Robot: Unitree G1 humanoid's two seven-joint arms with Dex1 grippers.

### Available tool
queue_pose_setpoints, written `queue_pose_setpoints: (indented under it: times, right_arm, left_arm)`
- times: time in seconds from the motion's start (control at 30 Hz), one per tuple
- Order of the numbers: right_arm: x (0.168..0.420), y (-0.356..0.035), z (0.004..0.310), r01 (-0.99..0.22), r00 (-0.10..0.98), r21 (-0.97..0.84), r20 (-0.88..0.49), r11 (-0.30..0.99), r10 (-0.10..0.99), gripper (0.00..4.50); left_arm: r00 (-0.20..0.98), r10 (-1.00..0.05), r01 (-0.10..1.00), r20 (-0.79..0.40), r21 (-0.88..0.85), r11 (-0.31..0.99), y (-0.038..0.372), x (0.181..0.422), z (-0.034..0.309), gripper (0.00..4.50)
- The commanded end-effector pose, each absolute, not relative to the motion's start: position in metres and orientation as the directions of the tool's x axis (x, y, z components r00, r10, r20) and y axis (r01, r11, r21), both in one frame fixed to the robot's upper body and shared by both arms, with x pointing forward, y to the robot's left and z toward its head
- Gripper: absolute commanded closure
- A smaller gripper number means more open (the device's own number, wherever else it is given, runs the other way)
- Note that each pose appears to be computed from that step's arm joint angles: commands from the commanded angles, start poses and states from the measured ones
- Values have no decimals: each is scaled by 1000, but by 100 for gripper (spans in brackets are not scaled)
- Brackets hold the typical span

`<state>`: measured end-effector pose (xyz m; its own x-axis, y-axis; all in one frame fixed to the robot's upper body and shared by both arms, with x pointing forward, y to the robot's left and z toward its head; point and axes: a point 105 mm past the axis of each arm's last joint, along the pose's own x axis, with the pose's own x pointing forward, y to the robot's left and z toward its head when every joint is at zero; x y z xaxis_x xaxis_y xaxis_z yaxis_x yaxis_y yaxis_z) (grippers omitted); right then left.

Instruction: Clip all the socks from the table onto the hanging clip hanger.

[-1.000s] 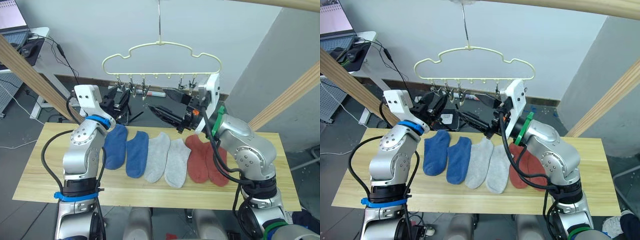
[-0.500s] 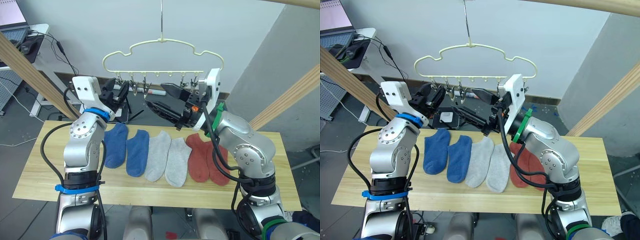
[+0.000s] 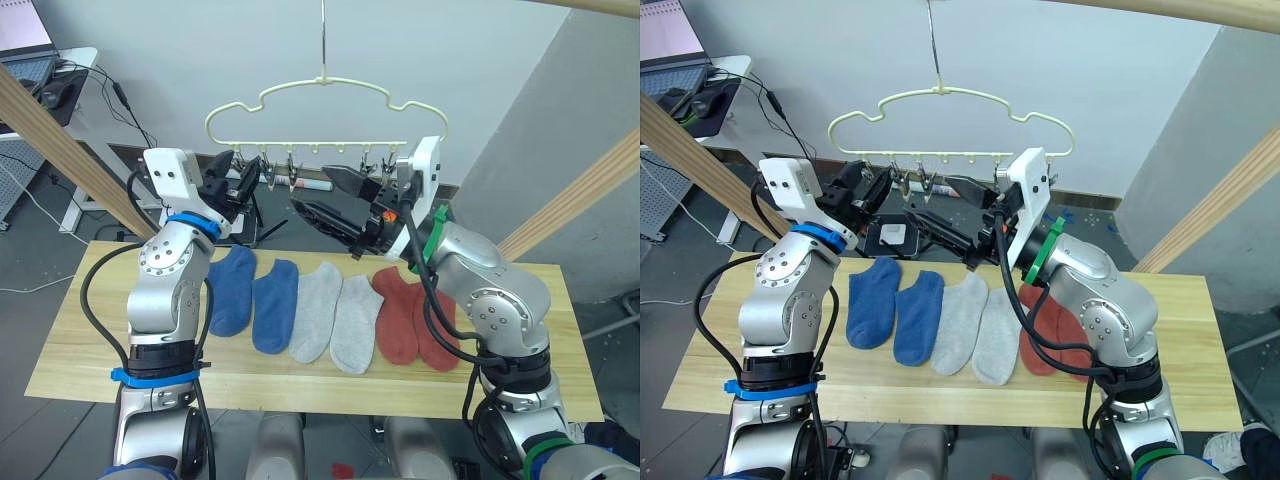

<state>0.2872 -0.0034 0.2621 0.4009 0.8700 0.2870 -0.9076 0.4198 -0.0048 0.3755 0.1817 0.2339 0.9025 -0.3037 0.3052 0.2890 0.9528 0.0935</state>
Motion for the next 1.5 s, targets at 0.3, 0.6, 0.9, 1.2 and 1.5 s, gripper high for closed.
queue_pose_setpoints:
  times: [0.3,0.6,0.9,1.2,1.5]
  right_arm:
    - [275,-7,269,-915,379,-13,320,404,868,51]
    - [311,-88,153,-646,763,-56,-88,762,640,51]
    - [333,-165,62,-397,858,-146,-409,906,310,51]
    - [318,-176,22,-378,793,-102,-549,920,264,51]
    - [310,-194,6,-353,775,-113,-592,929,222,239]
  left_arm:
    - [866,-330,318,377,96,943,174,369,253,442]
    - [887,-313,288,338,123,950,180,369,245,445]
    - [890,-331,308,314,123,943,177,368,238,445]
    - [893,-333,305,302,134,943,181,366,236,445]
    - [893,-330,302,305,137,943,182,367,238,445]
